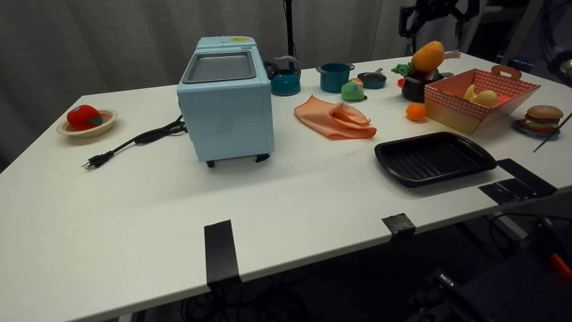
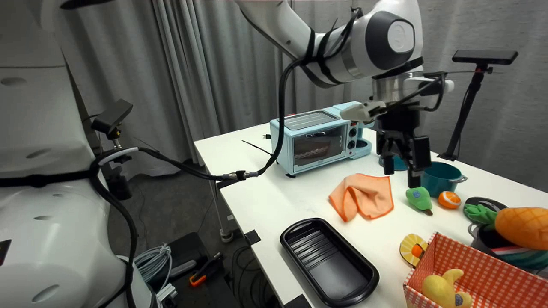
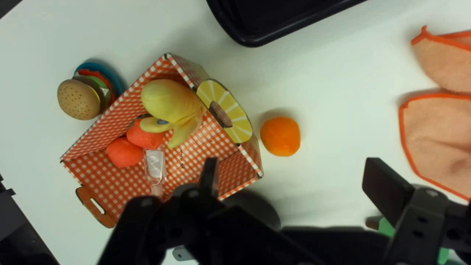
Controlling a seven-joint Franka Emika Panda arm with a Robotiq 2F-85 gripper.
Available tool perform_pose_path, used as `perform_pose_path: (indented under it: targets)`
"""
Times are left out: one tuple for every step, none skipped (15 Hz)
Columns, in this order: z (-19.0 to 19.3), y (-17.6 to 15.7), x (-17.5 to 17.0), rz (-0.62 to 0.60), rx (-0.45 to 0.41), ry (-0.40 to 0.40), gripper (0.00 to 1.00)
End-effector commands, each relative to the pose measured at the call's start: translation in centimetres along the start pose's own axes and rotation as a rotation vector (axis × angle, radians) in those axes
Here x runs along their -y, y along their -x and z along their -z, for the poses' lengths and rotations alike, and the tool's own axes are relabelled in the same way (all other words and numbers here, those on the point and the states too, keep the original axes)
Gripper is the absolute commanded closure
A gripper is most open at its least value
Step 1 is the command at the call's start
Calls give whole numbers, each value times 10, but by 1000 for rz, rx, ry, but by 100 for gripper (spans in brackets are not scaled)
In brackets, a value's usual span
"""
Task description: Take the pineapple plush toy from the black pot and put it on the oven tray
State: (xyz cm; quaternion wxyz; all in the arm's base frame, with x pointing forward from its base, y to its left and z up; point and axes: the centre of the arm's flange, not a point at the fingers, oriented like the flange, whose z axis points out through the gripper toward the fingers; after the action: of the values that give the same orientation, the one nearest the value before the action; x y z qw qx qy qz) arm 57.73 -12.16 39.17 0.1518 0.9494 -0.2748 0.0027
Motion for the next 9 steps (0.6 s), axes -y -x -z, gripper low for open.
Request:
perform_pose_path:
  targets:
    - [-9,-58,-7,-65,-43,26,0]
    - [-13,-70,-12,-87,-52,28,0]
    - [-16,-80,-17,-107,-60,33,0]
    - [-20,-91,-20,-133,-61,34,0]
    - [-24,-100,-23,-155,-64,37,0]
    - [-24,-107,-27,-181,-68,36,0]
    - [-24,-111,-32,-207,-68,24,0]
    - [-26,-85,-34,-152,-52,35,0]
    - [-27,-91,-36,-168,-56,36,0]
